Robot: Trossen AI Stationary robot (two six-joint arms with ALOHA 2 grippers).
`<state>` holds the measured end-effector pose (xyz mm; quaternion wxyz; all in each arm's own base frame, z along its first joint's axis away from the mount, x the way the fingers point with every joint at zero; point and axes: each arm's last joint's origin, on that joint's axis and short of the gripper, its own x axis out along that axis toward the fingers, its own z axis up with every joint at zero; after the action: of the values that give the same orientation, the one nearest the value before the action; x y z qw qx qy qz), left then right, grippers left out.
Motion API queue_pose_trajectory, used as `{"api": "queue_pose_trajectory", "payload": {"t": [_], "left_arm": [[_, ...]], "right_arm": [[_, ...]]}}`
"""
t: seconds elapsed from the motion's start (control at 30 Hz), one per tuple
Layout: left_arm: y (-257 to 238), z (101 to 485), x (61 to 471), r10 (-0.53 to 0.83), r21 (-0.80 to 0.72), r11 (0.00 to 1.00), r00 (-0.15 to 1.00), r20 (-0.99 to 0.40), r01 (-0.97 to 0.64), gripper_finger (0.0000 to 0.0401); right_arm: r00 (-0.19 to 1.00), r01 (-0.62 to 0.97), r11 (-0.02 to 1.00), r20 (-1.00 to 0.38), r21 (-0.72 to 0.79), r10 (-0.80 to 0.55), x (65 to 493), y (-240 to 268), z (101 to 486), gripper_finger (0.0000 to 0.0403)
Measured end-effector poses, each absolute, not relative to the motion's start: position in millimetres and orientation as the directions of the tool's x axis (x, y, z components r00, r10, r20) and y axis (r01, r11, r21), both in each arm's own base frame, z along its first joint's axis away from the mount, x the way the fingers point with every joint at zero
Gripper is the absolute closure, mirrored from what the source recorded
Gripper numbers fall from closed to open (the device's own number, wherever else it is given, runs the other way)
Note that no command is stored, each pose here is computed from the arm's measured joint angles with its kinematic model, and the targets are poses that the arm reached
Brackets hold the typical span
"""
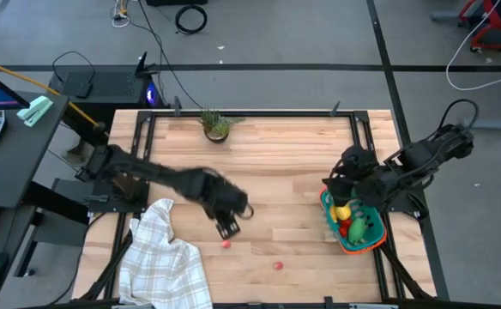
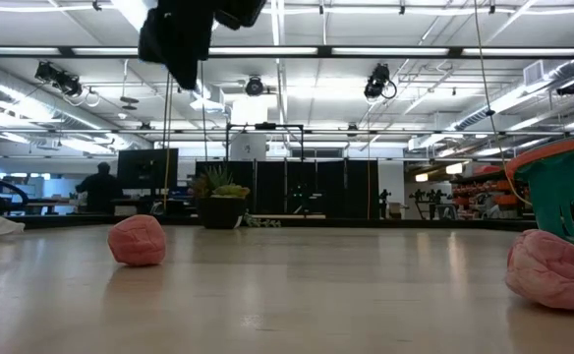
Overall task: Pick and placing Produce into tupperware
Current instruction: Put the left pink peach into the blue basket
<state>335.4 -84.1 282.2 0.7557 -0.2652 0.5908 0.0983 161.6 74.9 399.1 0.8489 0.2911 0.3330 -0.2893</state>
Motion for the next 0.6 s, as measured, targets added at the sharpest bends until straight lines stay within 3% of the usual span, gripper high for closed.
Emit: {"api": "queue_pose_trajectory", "payload": {"t": [0.23,0.47,0.6], "left_arm": [[-130,229,335,-0.264,-0.462,0.774,0.443,-0.857,-0.433,0.0213],[-146,206,316,-0.23,-0.408,0.776,0.387,-0.893,-0.482,0.0222],[-158,193,314,-0.193,-0.343,0.846,0.366,-0.911,-0.409,0.0223]], "right_arm": [[0.58,0.683,0.698,-0.74,0.215,-0.34,166,77,386,0.0146],[0.569,0.637,0.763,-0.735,0.11,-0.369,171,79,381,0.0146],[0.575,0.644,0.76,-0.711,0.088,-0.405,172,78,381,0.0147]]}}
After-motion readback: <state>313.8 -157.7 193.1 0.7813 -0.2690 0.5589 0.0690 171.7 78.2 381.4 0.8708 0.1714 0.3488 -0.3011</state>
